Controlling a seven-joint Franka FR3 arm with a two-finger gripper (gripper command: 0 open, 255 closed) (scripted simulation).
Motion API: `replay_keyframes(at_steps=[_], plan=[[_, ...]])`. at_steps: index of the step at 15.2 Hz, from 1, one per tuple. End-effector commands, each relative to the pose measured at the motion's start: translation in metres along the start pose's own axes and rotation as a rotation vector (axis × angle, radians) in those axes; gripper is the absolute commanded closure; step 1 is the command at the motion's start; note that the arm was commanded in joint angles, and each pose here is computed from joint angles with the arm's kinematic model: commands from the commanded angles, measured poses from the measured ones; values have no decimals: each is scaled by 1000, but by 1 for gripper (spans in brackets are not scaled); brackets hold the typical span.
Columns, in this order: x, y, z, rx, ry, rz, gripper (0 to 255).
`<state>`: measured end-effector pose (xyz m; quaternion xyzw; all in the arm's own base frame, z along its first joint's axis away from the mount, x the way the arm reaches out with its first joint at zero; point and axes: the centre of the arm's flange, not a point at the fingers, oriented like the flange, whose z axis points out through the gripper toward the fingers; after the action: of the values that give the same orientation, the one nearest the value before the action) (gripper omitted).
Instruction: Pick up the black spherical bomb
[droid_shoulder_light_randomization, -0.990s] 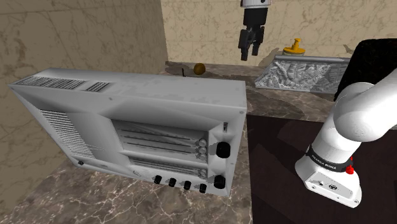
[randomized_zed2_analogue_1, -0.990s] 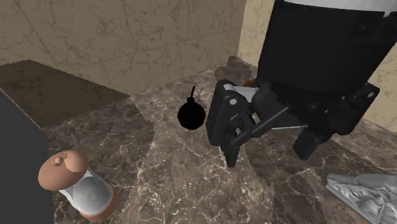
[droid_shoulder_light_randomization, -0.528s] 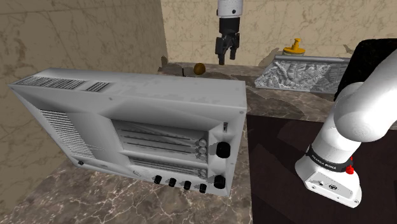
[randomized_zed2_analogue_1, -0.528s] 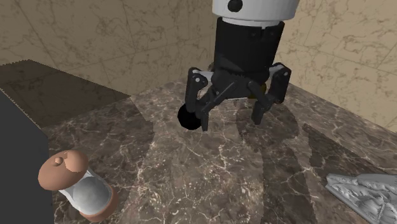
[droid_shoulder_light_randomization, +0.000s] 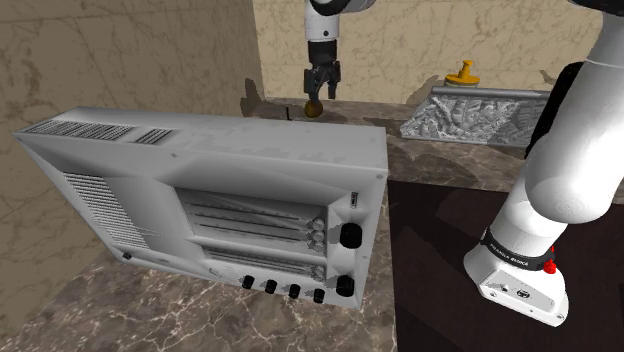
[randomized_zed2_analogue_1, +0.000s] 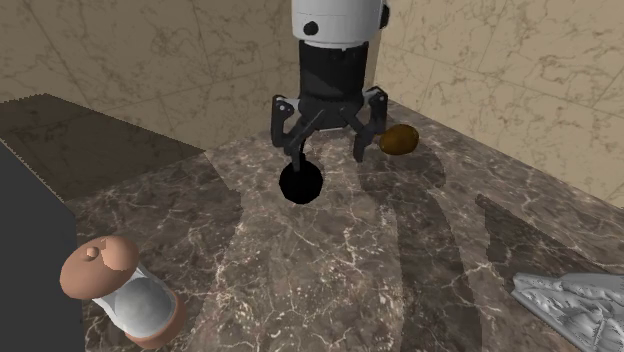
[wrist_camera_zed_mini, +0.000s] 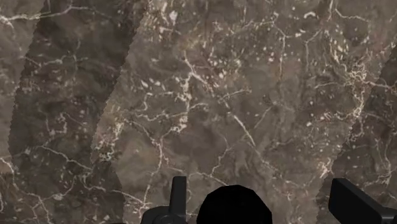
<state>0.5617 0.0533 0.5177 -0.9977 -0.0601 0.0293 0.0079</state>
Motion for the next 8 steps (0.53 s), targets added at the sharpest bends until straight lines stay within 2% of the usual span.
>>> replay_keyframes(at_steps=[1,8], plan=[[27,-4,8,-3,0,-14,0],[110,-20,31,-15,-3,-60,0]])
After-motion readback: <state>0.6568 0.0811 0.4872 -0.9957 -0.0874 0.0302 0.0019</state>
